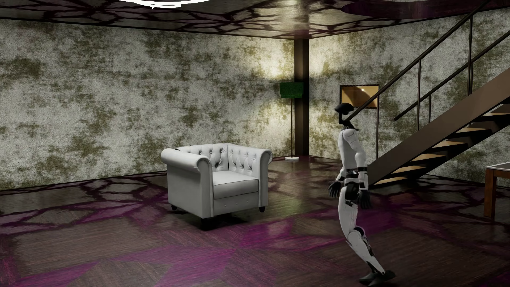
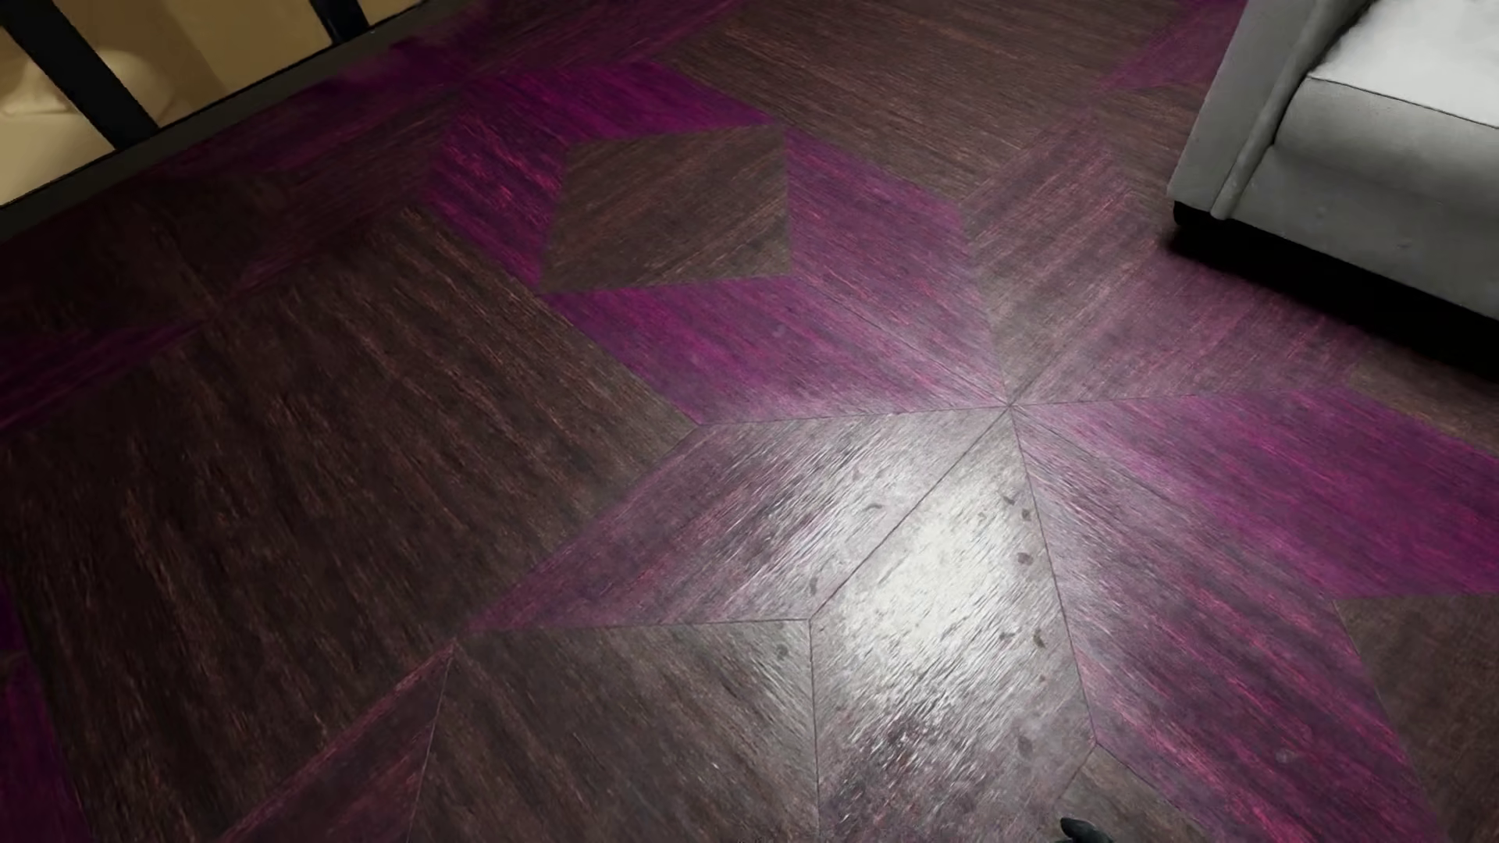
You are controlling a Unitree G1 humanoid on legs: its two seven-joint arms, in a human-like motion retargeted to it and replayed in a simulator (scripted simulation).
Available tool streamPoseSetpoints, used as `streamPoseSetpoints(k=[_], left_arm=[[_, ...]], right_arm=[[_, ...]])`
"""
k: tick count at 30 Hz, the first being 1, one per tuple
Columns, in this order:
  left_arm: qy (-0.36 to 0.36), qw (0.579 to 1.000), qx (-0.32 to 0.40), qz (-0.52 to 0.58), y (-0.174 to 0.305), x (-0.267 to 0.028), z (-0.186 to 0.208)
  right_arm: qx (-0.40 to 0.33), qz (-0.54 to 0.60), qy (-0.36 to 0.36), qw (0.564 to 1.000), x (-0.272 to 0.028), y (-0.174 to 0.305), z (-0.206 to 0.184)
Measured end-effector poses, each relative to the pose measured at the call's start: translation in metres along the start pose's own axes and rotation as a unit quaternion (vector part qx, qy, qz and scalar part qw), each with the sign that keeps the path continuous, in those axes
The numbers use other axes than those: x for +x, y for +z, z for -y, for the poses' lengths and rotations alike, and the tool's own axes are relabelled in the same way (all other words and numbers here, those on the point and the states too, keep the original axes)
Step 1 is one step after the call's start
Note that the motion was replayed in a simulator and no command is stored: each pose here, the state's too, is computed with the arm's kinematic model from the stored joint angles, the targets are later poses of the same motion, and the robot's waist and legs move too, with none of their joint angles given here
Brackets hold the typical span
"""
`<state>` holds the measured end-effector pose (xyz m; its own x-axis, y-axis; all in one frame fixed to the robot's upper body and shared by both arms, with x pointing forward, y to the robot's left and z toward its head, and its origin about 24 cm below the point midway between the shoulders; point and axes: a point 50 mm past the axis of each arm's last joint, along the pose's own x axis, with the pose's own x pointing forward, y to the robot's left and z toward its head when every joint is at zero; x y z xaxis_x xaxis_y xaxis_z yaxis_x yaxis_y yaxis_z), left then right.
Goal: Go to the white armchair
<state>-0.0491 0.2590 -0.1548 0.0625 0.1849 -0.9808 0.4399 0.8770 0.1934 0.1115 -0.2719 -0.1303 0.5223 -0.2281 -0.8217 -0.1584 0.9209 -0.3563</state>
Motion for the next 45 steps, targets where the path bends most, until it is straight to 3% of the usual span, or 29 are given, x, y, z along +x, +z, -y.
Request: streamPoseSetpoints(k=[4, 11, 14, 20, 24, 27, 33, 41, 45], left_arm=[[-0.007, 0.999, -0.004, -0.039, -0.028, -0.006, 0.007], [0.006, 1.0, -0.006, -0.019, -0.017, -0.005, -0.003], [0.011, 1.0, -0.006, 0.0, -0.007, -0.003, -0.007], [-0.003, 1.0, -0.015, 0.027, -0.003, -0.008, 0.006], [0.041, 0.995, -0.004, 0.087, 0.053, 0.002, -0.033], [0.044, 0.986, 0.004, 0.162, 0.098, -0.003, -0.037], [0.05, 0.989, -0.028, 0.136, 0.076, -0.003, -0.037], [0.035, 0.995, -0.027, 0.088, 0.043, -0.002, -0.024], [0.005, 0.997, -0.03, 0.066, 0.038, 0.003, 0.0]], right_arm=[[-0.035, 0.014, 0.054, 0.998, -0.006, -0.001, -0.033], [-0.042, -0.175, 0.076, 0.981, -0.045, -0.111, -0.045], [-0.062, -0.218, 0.084, 0.97, -0.058, -0.133, -0.044], [-0.063, -0.138, 0.09, 0.984, -0.044, -0.099, -0.048], [-0.106, -0.066, 0.151, 0.981, -0.035, -0.063, -0.083], [-0.108, -0.062, 0.151, 0.981, -0.035, -0.062, -0.083], [-0.076, -0.102, 0.132, 0.983, -0.039, -0.08, -0.077], [-0.041, -0.204, 0.116, 0.971, -0.069, -0.136, -0.072], [-0.068, -0.213, 0.126, 0.967, -0.063, -0.133, -0.073]])
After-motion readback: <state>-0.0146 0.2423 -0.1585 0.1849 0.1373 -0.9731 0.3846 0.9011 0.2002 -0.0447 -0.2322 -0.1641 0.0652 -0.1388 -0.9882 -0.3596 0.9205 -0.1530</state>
